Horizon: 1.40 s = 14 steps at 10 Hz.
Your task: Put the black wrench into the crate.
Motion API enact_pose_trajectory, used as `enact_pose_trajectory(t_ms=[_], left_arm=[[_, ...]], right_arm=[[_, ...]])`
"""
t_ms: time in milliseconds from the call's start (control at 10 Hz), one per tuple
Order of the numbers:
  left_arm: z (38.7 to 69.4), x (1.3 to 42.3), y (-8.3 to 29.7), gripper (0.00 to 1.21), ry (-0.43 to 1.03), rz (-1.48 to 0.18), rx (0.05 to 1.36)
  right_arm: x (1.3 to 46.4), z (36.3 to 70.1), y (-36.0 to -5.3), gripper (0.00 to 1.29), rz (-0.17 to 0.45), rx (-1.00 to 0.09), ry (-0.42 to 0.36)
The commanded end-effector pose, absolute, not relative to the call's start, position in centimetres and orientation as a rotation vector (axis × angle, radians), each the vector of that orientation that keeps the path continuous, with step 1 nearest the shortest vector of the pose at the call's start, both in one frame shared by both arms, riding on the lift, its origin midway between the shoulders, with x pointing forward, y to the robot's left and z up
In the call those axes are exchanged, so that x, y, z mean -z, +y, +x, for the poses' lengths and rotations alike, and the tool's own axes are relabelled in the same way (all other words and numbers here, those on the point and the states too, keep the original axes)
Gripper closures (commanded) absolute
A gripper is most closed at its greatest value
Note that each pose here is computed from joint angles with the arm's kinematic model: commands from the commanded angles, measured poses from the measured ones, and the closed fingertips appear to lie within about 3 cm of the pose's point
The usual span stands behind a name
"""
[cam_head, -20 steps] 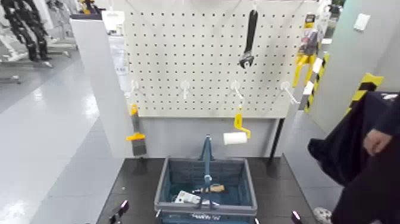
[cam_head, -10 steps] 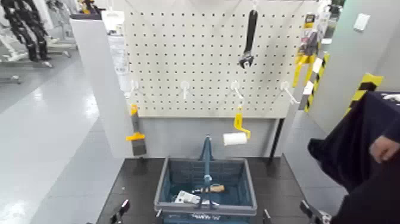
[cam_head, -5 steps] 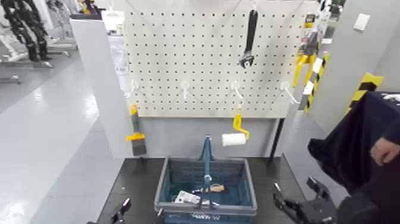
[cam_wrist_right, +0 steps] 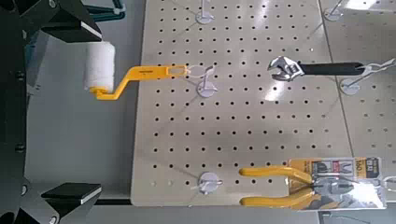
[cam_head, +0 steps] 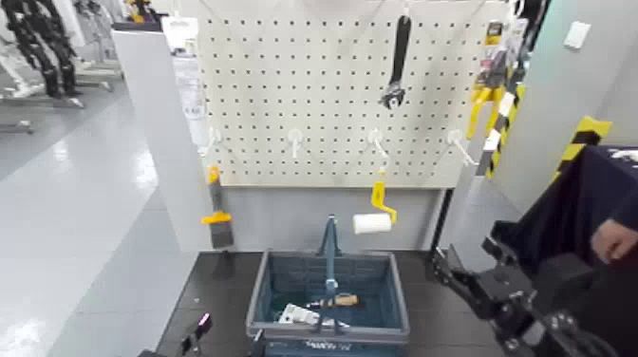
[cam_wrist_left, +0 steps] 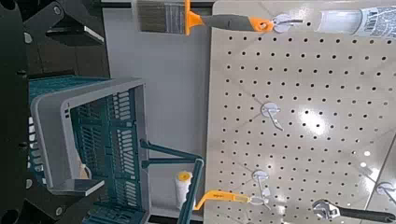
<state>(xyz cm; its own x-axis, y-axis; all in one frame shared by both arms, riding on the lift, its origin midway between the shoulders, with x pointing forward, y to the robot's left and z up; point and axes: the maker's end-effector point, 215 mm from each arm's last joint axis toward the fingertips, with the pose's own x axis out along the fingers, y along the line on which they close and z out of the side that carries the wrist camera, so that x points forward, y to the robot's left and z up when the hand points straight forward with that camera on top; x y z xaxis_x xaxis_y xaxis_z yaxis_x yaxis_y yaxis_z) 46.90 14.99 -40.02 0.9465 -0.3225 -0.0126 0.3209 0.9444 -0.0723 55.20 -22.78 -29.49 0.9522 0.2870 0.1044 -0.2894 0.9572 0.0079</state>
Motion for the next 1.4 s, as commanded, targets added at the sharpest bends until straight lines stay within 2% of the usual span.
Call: enact_pose_trajectory(t_ms=[100, 500, 900, 1400], left_arm=[[47.0, 39.9, 14.6, 0.21, 0.021, -0.069, 0.338], [47.3, 39.5, 13.9, 0.21, 0.012, -0.07, 0.355], [47.5, 39.2, 13.6, 0.21, 0.003, -0.071, 0.36], [47.6, 39.0, 13.2, 0.21, -0.004, -0.071, 0.369]], right_arm=[[26.0, 57.8, -22.1, 0.16, 0.011, -0.326, -0.162], [20.7, 60.8, -21.4, 0.16, -0.022, -0.364, -0.243], [15.5, 63.3, -20.1, 0.16, -0.032, -0.429, -0.321], [11.6, 65.0, -17.6, 0.17, -0.023, -0.506, -0.38]])
